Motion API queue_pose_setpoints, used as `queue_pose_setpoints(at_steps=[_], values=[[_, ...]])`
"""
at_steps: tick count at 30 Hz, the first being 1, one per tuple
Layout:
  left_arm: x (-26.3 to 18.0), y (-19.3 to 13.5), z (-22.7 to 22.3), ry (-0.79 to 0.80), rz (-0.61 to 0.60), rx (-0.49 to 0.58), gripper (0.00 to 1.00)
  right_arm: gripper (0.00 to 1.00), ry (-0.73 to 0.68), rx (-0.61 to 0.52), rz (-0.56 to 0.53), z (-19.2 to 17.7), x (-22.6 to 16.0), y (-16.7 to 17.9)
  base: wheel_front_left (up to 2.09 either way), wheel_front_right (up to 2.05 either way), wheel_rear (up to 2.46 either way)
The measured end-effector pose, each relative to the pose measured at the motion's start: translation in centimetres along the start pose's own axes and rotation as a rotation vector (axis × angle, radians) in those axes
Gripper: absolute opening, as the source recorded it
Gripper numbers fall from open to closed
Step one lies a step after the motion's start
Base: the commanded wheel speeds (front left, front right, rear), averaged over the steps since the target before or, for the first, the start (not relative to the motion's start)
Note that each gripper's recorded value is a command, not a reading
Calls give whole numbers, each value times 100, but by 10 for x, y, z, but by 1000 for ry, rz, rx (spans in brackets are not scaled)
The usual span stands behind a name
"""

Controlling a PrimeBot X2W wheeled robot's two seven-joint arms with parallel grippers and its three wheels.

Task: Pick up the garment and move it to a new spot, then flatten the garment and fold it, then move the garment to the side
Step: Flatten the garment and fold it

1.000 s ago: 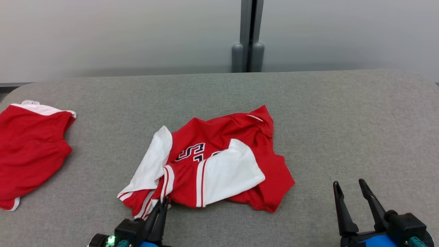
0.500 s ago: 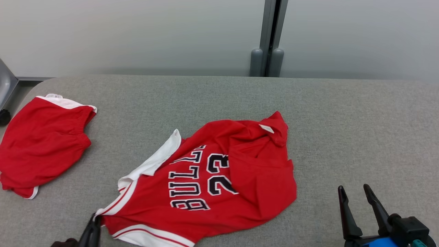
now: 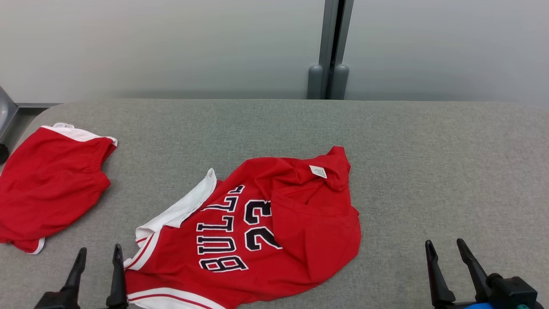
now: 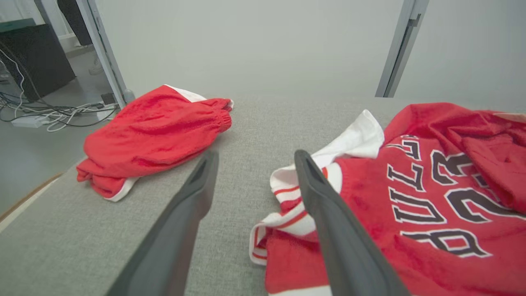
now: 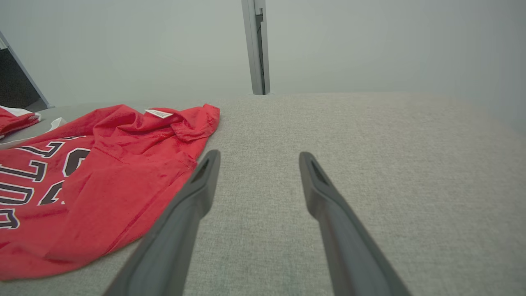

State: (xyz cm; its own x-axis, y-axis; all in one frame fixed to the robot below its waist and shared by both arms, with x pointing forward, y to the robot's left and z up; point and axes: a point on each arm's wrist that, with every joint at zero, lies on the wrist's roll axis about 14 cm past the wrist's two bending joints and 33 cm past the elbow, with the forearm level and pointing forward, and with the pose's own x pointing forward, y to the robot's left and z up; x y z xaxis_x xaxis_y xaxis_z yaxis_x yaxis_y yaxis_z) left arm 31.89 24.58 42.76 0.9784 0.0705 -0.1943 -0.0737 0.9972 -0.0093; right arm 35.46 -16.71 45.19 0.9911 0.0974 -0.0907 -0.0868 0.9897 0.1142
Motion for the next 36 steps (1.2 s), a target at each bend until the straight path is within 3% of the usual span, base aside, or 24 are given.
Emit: queue_pose_setpoints(at_steps=[6, 11, 19, 36], values=[[4, -6, 63, -212, 20, -41, 100, 100, -13, -2, -8, 4, 0, -3, 0, 0, 0], [2, -30, 84, -286, -36, -63, 100, 100, -23, -3, -6, 7, -2, -2, 0, 0, 0], [7, -58, 82, -278, -99, -74, 100, 100, -37, -4, -14, 11, -8, -3, 0, 0, 0], [9, -50, 66, -230, -59, -42, 100, 100, -18, 5, -18, 5, -11, -4, 0, 0, 0]])
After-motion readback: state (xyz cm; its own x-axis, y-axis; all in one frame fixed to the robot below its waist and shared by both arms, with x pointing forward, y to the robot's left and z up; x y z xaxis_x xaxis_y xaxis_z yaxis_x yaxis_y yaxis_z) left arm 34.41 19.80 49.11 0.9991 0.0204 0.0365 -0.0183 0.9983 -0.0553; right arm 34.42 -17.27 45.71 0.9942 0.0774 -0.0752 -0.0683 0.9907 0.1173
